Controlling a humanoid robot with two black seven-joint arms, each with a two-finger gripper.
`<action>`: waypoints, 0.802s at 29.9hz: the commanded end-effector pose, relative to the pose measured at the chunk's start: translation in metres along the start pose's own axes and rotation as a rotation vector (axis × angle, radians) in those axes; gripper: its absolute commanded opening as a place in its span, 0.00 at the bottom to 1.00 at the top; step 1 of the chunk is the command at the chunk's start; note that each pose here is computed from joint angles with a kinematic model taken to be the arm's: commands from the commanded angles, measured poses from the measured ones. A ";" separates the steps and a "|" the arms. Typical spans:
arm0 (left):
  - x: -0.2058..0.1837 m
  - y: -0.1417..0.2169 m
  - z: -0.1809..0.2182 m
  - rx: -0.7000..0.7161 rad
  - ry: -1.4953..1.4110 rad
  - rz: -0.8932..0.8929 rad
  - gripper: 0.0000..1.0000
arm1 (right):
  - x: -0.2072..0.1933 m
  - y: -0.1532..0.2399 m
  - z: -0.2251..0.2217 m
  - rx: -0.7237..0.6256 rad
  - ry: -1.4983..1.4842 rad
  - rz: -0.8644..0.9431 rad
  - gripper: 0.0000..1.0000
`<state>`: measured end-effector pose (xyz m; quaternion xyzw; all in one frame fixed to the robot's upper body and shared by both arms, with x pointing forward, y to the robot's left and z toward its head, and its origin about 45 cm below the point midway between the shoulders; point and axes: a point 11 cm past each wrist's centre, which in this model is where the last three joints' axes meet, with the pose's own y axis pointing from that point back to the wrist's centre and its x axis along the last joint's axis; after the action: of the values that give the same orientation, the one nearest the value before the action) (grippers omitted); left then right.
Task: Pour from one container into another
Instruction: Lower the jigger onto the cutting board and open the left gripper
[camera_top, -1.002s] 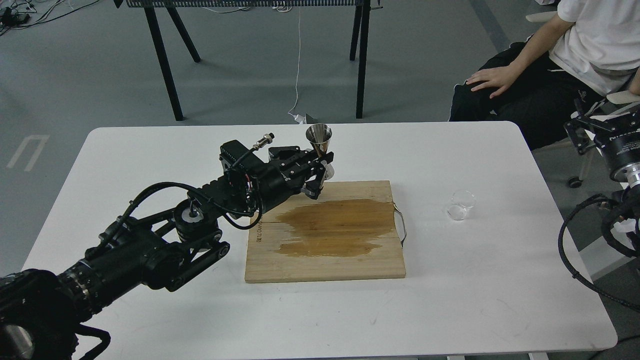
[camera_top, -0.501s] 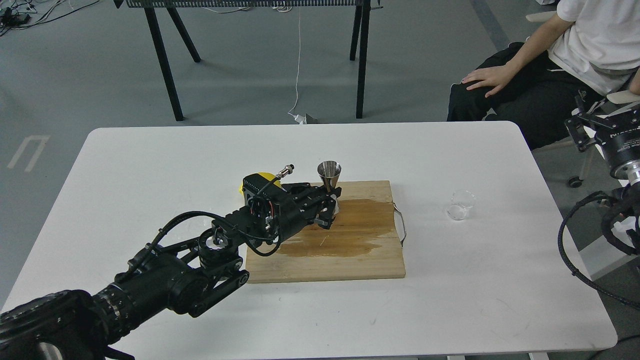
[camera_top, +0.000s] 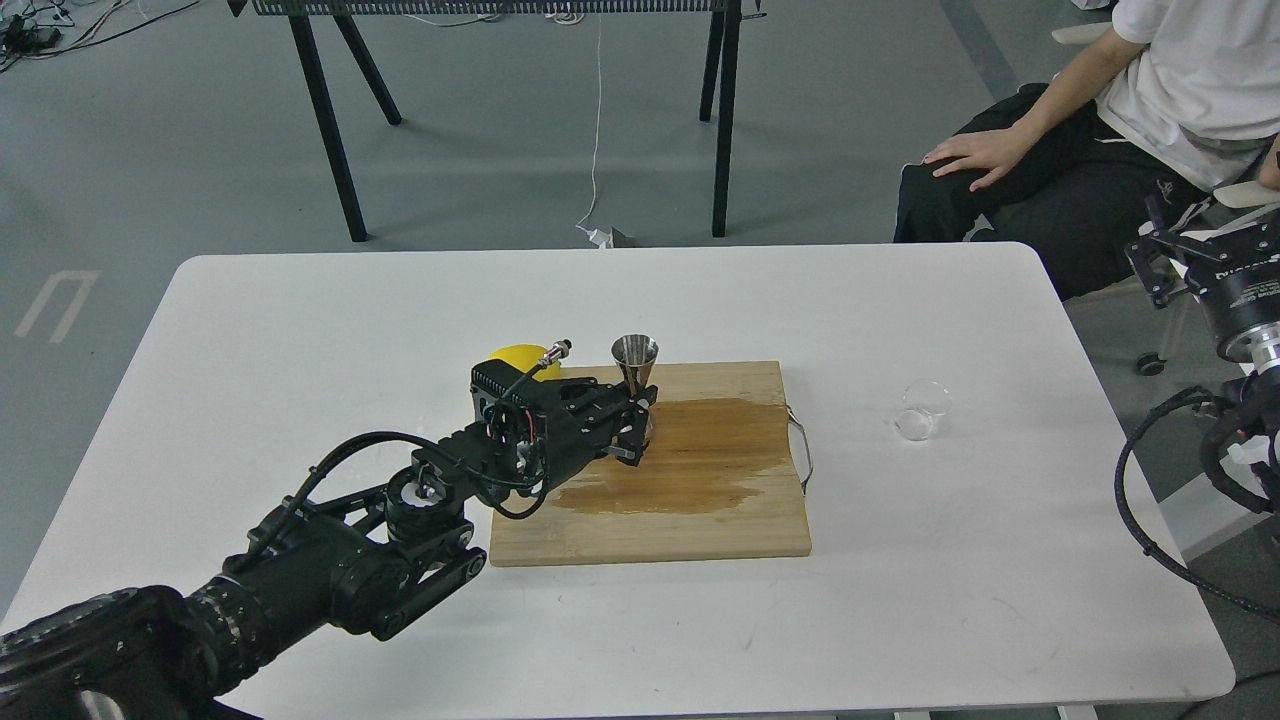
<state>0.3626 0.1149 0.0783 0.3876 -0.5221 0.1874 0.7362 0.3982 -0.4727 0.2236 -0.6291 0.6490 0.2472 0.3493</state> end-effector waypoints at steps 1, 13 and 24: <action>-0.007 0.000 0.005 -0.004 0.014 -0.009 0.12 | 0.000 0.000 0.001 -0.002 0.000 0.000 1.00; -0.004 -0.007 0.019 -0.021 0.030 0.003 0.34 | 0.000 0.000 0.001 -0.003 0.001 0.000 1.00; -0.003 -0.008 0.019 -0.004 0.032 0.006 0.42 | 0.000 0.000 0.001 0.000 0.000 0.000 1.00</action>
<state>0.3556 0.0962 0.0753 0.3821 -0.5116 0.1943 0.7447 0.3983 -0.4722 0.2232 -0.6293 0.6487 0.2477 0.3489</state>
